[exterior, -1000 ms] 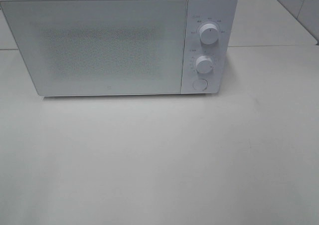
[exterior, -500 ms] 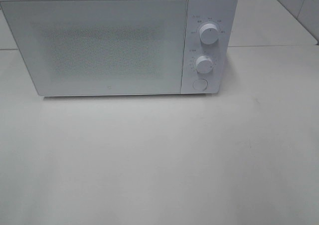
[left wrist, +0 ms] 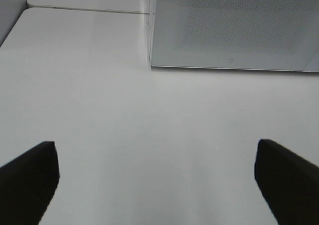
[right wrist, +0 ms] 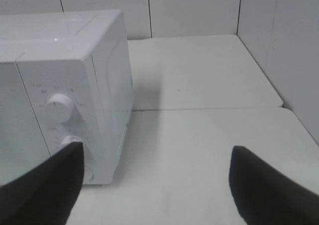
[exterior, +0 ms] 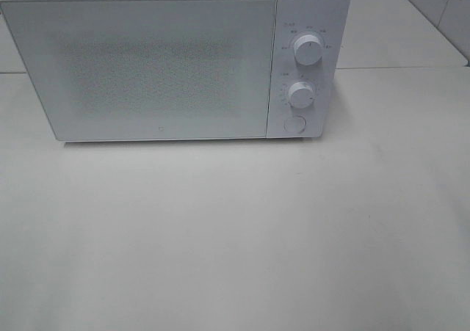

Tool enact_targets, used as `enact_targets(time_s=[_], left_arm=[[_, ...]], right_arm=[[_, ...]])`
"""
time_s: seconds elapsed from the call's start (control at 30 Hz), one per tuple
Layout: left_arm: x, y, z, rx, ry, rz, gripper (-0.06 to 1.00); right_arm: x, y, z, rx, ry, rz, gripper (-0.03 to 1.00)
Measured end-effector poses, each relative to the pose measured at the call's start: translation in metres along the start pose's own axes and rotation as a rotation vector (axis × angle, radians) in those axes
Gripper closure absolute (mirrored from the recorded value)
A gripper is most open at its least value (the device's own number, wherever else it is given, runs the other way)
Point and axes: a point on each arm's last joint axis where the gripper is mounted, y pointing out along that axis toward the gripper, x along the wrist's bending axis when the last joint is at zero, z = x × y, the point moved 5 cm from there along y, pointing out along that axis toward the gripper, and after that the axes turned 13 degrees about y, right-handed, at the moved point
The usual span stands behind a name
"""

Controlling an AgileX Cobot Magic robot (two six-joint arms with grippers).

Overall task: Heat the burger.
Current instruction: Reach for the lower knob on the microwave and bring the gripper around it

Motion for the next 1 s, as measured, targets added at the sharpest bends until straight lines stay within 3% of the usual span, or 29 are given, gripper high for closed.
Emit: enact_targets(time_s=[0.57,0.83,1.0], left_arm=[[0.000,0.000,0.000,0.000,0.000,0.000,-0.05],[0.000,0.000,0.000,0.000,0.000,0.000,-0.05],[0.000,0.000,0.000,0.000,0.000,0.000,-0.05]], right_arm=[[0.003,0.067,0.017,-0.045,-0.029,-0.067,0.21],[-0.010,0.088,0.039,-0.079,-0.060,-0.025,0.21],[-0.005,0.098,0.056,-0.064,-0.094,-0.022,0.21]])
